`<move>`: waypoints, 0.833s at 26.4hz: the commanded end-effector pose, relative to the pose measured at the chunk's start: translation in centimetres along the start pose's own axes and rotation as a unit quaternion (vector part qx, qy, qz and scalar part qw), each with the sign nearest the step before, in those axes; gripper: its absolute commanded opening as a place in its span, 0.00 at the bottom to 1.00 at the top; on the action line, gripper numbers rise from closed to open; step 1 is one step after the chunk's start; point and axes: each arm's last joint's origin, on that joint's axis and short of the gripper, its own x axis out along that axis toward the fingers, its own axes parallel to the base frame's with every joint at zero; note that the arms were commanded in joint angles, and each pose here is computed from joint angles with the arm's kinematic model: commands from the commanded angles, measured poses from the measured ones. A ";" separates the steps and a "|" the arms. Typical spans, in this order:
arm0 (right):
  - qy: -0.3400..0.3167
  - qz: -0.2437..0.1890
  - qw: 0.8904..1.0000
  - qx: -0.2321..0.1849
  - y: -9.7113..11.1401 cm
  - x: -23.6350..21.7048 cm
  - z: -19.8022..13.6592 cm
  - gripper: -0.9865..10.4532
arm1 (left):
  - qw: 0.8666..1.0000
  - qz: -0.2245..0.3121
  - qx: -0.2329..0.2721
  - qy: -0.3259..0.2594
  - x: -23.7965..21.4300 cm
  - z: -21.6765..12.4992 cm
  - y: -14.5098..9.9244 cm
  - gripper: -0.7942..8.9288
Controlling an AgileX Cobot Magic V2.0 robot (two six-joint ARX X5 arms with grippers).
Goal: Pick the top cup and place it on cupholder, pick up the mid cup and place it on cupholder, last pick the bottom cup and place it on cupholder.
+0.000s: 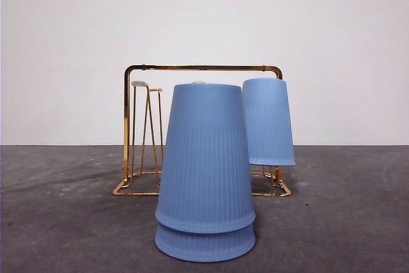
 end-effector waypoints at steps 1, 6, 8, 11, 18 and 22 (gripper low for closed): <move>-0.013 0.000 1.000 0.004 0.1 -0.1 0.3 0.47 | 1.000 0.003 0.006 0.015 1.5 1.4 -0.9 0.59; -0.016 0.000 1.000 0.004 0.1 -0.1 0.4 0.47 | 0.998 -0.001 0.011 0.059 4.9 2.9 -1.4 0.60; -0.016 0.000 1.000 0.004 0.1 -0.1 0.4 0.47 | 0.997 -0.001 0.012 0.074 6.2 3.4 -1.5 0.60; -0.016 0.000 1.000 0.003 0.1 -0.1 0.4 0.47 | 0.995 0.010 0.017 0.101 8.7 3.7 -1.3 0.60; -0.016 -0.001 1.000 0.002 0.1 -0.1 0.4 0.47 | 0.987 0.048 0.049 0.148 13.1 3.3 -0.8 0.59; -0.016 -0.002 1.000 0.002 0.1 -0.1 0.4 0.47 | 0.985 0.048 0.055 0.158 14.5 3.3 -0.5 0.59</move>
